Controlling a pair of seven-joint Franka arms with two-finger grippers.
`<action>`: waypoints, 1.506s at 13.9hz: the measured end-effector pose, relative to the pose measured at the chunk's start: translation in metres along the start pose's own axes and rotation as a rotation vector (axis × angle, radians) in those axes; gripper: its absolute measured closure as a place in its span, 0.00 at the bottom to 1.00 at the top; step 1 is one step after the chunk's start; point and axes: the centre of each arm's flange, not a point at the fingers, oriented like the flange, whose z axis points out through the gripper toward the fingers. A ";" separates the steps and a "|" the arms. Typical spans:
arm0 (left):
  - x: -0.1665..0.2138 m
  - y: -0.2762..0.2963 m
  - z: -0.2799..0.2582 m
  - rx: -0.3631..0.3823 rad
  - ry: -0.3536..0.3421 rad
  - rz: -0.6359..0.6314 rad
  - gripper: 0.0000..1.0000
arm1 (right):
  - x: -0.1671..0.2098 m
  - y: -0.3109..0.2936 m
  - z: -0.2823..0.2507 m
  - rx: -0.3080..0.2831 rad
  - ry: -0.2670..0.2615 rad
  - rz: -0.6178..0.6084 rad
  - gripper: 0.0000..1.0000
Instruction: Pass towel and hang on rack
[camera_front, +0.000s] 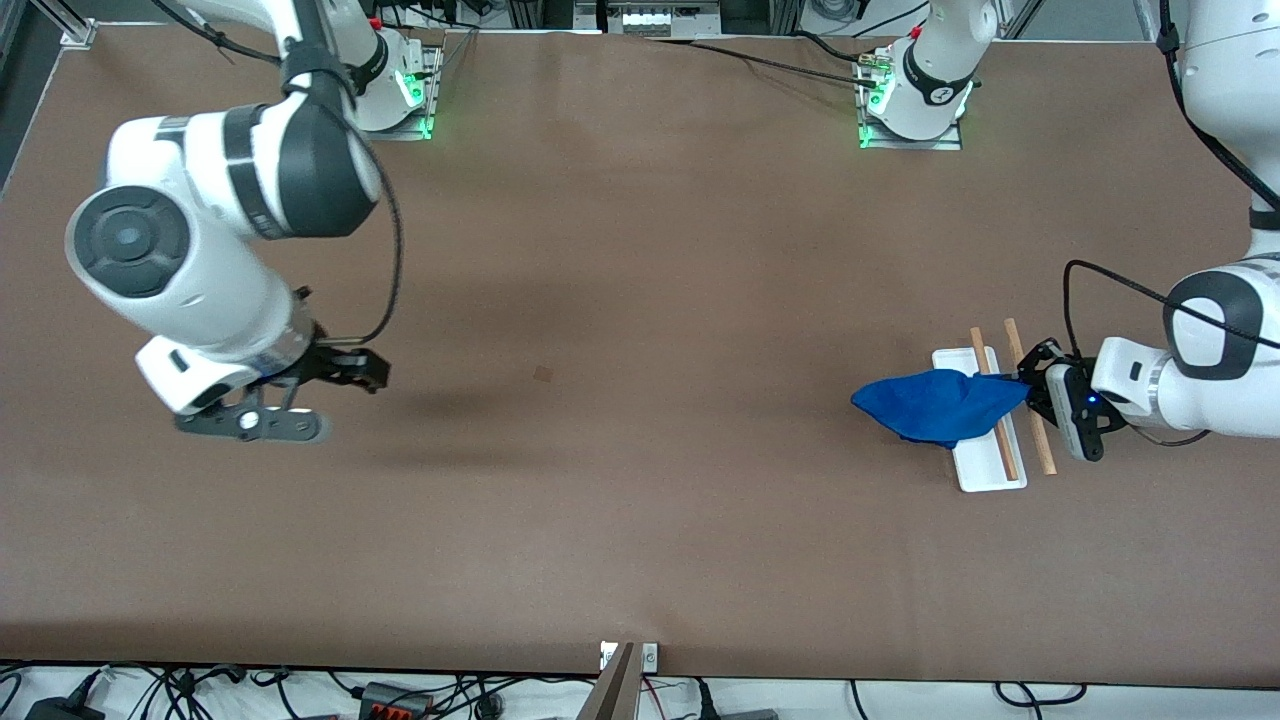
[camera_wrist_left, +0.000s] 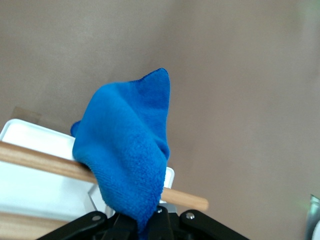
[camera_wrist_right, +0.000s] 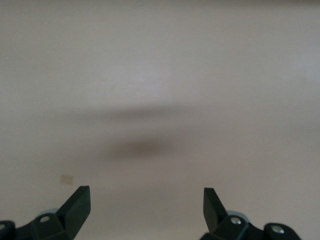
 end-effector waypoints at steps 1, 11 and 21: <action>-0.003 0.001 -0.003 -0.011 -0.002 -0.009 0.98 | 0.007 0.025 -0.003 0.008 0.004 0.030 0.00; -0.056 -0.013 -0.033 -0.013 -0.035 -0.078 0.98 | -0.010 0.194 -0.053 0.099 0.039 0.089 0.00; -0.098 -0.050 0.002 -0.002 -0.016 -0.029 0.98 | -0.036 0.239 -0.055 0.107 0.025 0.043 0.00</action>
